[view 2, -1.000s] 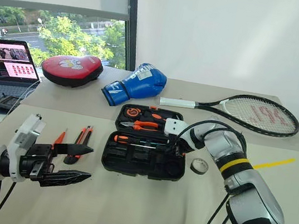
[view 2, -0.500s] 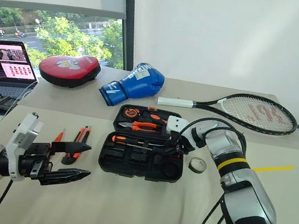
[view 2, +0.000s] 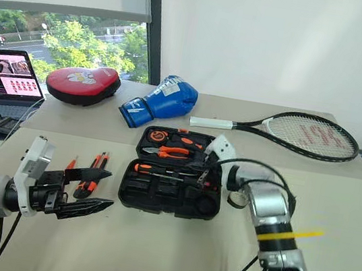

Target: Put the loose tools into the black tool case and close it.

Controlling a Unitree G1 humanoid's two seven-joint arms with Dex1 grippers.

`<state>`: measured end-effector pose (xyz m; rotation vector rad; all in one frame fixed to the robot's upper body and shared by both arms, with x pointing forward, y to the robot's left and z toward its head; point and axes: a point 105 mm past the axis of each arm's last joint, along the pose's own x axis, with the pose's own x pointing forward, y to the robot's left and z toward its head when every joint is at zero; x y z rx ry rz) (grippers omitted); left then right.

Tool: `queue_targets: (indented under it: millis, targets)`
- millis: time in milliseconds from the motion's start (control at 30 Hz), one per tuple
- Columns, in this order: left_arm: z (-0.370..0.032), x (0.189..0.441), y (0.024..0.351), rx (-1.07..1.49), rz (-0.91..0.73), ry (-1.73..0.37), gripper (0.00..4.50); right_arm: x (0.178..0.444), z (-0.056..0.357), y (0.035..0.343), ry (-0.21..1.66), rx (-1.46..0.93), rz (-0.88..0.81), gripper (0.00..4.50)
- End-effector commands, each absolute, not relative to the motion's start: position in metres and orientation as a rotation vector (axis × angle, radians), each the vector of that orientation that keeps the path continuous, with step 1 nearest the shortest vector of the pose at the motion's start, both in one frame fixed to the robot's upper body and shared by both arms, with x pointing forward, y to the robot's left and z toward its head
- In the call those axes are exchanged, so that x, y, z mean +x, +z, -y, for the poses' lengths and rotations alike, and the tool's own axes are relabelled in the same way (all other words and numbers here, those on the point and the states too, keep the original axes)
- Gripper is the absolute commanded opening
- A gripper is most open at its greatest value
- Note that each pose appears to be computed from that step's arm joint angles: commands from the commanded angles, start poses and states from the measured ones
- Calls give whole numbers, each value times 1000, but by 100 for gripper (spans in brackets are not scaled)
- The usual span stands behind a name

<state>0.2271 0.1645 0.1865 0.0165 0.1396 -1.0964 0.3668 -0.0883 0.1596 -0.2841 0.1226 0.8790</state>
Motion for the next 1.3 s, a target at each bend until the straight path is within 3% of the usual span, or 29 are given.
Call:
queue_targets:
  millis: [33,300,467,500,600,667,800,1033,1300]
  targets:
    - [-165,226,193,42,-101,-1094,450,364,87,153,736,-347,-90,4]
    - [-165,228,193,54,-104,-1097,450,331,67,56,933,-663,-389,4]
    - [-167,230,192,58,-105,-1072,450,331,75,40,992,-849,-429,4]
    - [-168,231,191,57,-105,-1059,450,333,75,45,993,-850,-397,4]
    - [-181,240,189,33,-101,-925,450,337,67,112,990,-671,-104,4]
    - [-195,250,187,57,-91,-793,450,329,70,162,991,-468,65,63]
    - [-224,270,184,33,-83,-566,450,292,79,209,1136,-291,180,185]
    - [-295,298,152,6,-333,-152,450,247,98,220,1289,-287,94,438]
    - [-303,311,127,26,-541,-73,450,247,114,224,1195,-335,73,448]
